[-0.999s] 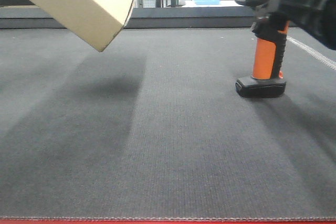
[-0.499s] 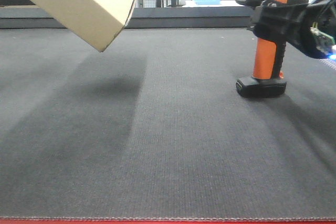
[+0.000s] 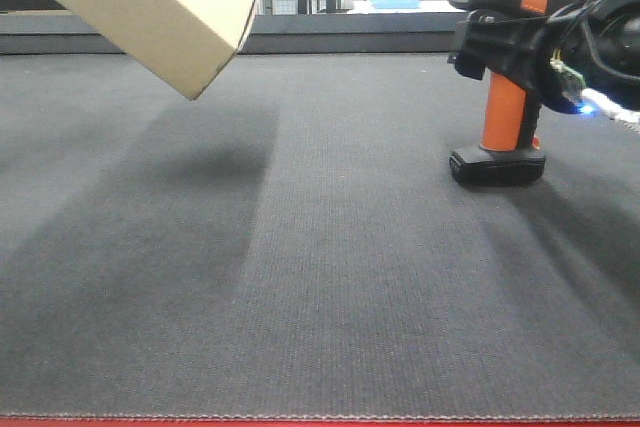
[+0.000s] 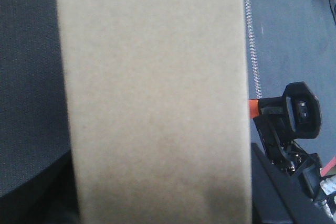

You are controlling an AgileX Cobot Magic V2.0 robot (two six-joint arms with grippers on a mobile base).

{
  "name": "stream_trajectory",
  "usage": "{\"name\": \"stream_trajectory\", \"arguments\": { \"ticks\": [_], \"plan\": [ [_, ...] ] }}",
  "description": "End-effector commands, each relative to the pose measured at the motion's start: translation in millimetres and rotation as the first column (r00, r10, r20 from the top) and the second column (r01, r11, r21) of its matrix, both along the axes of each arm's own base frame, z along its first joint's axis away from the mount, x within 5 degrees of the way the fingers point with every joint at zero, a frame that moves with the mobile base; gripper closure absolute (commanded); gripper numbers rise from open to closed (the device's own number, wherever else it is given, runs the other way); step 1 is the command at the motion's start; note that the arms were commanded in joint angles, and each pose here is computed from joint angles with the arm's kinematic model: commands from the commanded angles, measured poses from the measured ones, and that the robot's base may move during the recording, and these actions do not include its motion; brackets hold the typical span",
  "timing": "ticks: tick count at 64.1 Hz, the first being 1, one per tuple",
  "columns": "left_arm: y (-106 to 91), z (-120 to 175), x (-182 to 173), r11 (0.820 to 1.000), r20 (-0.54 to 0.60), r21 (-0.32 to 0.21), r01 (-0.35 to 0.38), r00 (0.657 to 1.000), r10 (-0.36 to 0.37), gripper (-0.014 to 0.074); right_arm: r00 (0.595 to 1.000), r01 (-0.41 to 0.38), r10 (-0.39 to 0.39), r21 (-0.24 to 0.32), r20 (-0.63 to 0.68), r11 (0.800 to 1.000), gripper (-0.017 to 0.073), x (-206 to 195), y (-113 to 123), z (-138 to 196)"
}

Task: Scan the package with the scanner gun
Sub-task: 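Lift the orange scanner gun with the right gripper toward the box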

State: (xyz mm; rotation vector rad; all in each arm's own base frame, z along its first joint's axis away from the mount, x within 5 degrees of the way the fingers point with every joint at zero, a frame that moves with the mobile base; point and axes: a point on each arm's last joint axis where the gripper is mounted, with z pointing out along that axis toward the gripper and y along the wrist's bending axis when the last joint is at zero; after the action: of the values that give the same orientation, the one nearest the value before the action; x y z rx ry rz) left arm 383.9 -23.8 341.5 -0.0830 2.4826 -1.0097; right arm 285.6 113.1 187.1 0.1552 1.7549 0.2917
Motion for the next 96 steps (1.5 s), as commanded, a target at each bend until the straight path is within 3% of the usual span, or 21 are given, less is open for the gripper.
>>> {"name": "stream_trajectory", "arguments": {
  "ticks": [1,13,21,34,46,62,66,84,89,96],
  "plan": [
    [-1.9,4.2,-0.5,1.000,0.013,-0.016,-0.002,1.000,0.002,0.0705,0.999,0.007,-0.007,0.009,0.035,1.000,-0.0009,3.7,1.8,5.2],
    [-1.9,4.2,-0.5,1.000,0.013,-0.016,-0.002,1.000,0.002,0.0705,0.999,0.012,-0.013,0.016,0.053,1.000,-0.0009,7.7,1.8,9.6],
    [-1.7,4.0,-0.5,1.000,0.013,-0.013,-0.002,1.000,0.002,0.0705,0.999,0.019,-0.018,-0.025,0.047,1.000,-0.0009,9.6,-1.2,6.3],
    [-1.7,4.1,-0.3,1.000,0.014,-0.013,-0.003,1.000,0.004,0.0705,0.998,0.028,-0.026,-0.028,0.052,0.999,0.0011,10.9,-3.2,5.3],
    [-1.6,3.9,-0.5,1.000,0.013,-0.011,-0.002,1.000,0.003,0.0705,0.998,0.025,-0.024,-0.030,0.055,0.999,0.0244,10.9,-3.0,5.6],
    [-1.5,3.7,-0.6,1.000,0.011,-0.009,-0.001,1.000,0.001,0.0705,0.998,0.025,-0.024,-0.030,0.055,0.999,0.0718,10.9,-3.0,5.6],
    [-1.7,3.6,-0.9,1.000,0.009,-0.009,0.002,1.000,-0.002,0.0705,0.998,0.025,-0.023,-0.036,0.056,0.999,0.0717,10.9,-3.0,5.6],
    [-0.4,-0.9,-6.1,0.998,-0.035,0.039,0.047,0.998,-0.046,0.0705,0.986,0.022,0.008,-0.182,0.165,0.983,0.0713,3.5,-6.8,36.4],
    [1.0,-2.7,-7.0,0.996,-0.045,0.065,0.054,0.998,-0.052,0.0705,0.980,0.027,0.026,-0.261,0.198,0.965,0.0713,1.5,-7.7,52.1],
    [3.2,-4.8,-7.3,0.993,-0.050,0.100,0.057,0.997,-0.052,0.0705,0.979,0.008,0.073,-0.391,0.190,0.920,0.0713,2.9,-5.4,70.2]
  ]
}}
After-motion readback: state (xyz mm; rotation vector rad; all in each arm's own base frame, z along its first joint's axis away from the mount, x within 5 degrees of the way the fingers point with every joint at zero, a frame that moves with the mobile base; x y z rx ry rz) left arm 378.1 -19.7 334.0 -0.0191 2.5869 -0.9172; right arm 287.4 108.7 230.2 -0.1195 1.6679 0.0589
